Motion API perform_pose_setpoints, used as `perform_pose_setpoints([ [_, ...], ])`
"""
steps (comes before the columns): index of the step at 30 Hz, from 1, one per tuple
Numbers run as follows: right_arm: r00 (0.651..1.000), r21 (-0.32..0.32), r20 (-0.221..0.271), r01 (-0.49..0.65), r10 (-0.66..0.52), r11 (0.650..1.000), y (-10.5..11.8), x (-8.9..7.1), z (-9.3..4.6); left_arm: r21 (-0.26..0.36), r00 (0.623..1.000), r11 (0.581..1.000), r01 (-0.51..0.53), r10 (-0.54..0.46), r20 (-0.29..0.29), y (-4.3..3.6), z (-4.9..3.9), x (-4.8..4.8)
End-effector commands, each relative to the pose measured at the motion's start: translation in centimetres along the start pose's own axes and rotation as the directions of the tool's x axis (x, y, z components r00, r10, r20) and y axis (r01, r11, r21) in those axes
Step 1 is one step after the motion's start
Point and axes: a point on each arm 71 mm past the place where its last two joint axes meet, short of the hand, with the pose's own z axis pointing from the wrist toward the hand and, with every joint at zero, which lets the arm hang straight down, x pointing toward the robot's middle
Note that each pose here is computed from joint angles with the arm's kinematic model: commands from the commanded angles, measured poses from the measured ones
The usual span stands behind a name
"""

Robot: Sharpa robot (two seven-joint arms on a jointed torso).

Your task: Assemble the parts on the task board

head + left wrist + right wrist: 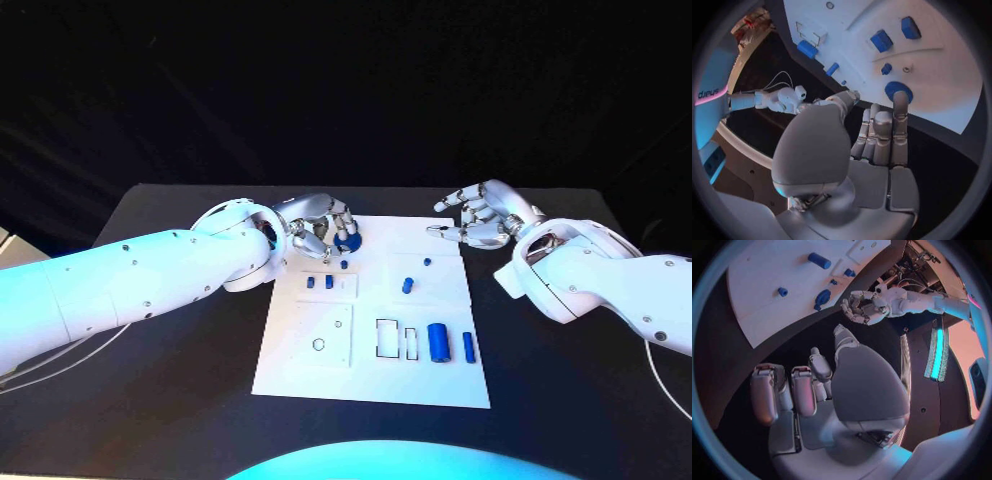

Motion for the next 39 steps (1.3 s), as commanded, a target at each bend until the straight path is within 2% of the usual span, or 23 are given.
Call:
perform_pose_setpoints([
  [1, 1.0, -0.01, -0.007, 0.003, -0.003, 1.0, 0.1, 0.1, 0.0, 0.033, 0.991, 0.991, -0.132, 0.133, -0.019, -0.3, 0.38, 0.54],
  [5, 1.0, -0.01, -0.008, 0.003, -0.003, 1.0, 0.1, 0.2, 0.0, 0.017, 0.982, 0.985, -0.171, 0.172, -0.072, -0.21, 0.89, 1.22],
  [14, 1.0, -0.01, -0.009, 0.003, -0.003, 1.0, 0.1, 0.2, 0.0, -0.011, 0.962, 0.974, -0.227, 0.222, -0.16, 0.03, 1.67, 2.09],
  [29, 1.0, -0.014, 0.003, -0.002, 0.002, 1.0, 0.1, 0.2, 0.1, -0.023, 0.943, 0.966, -0.258, 0.246, -0.222, 0.32, 2.09, 2.56],
  [39, 0.998, -0.039, 0.049, -0.04, 0.042, 0.998, 0.3, -0.2, 0.1, -0.021, 0.942, 0.967, -0.255, 0.244, -0.229, 0.29, 2.32, 2.71],
])
